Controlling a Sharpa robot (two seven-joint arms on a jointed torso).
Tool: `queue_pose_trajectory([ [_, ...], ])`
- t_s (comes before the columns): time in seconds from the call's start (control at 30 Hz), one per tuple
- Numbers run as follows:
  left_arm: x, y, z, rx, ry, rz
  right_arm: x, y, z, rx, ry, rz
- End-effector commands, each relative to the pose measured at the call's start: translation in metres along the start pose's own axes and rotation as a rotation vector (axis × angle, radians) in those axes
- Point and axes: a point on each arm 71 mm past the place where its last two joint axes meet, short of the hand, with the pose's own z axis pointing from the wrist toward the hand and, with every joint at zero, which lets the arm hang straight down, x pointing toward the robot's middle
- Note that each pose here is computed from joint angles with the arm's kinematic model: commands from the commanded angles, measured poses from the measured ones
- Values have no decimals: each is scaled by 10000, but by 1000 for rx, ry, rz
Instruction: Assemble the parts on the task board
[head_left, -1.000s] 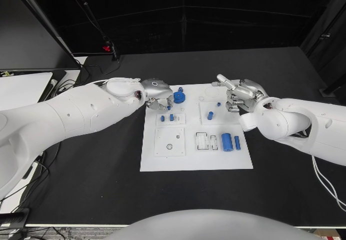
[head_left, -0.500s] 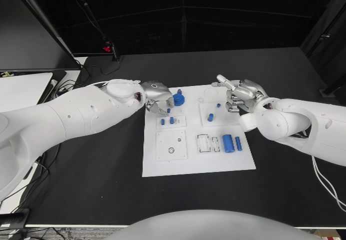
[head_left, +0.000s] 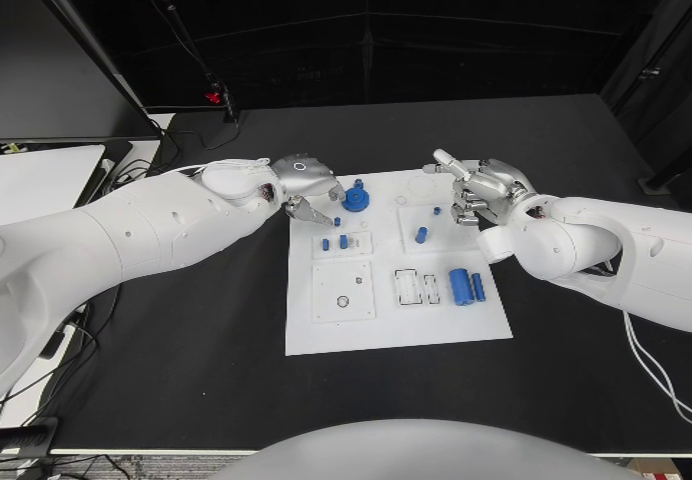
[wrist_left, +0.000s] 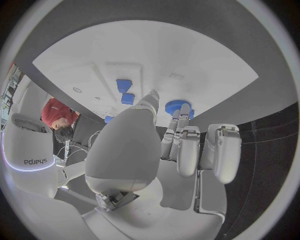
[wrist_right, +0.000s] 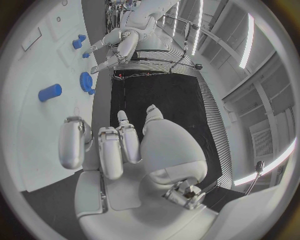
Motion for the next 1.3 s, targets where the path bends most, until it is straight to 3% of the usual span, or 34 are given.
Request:
queue_pose_trajectory([
  [0.03,-101,64,-52,-29,-107,31,1,10,0,-5,3,2],
  [0.33,-163,182,-232,-50,-159,53,-7,8,-2,-9,-6,0],
  [0.63,-257,257,-569,-63,-334,30,-62,79,-50,-55,-47,-33],
  [0.83,-330,291,-818,-144,-503,-195,-127,332,-26,-153,-36,-180],
  [0.97,-347,299,-922,-212,-612,-445,-192,530,11,-247,-15,-379],
  [1.1,-315,255,-960,-246,-699,-693,-267,628,62,-325,0,-627],
  [1.3,-250,107,-935,-242,-783,-962,-379,632,152,-352,3,-901],
])
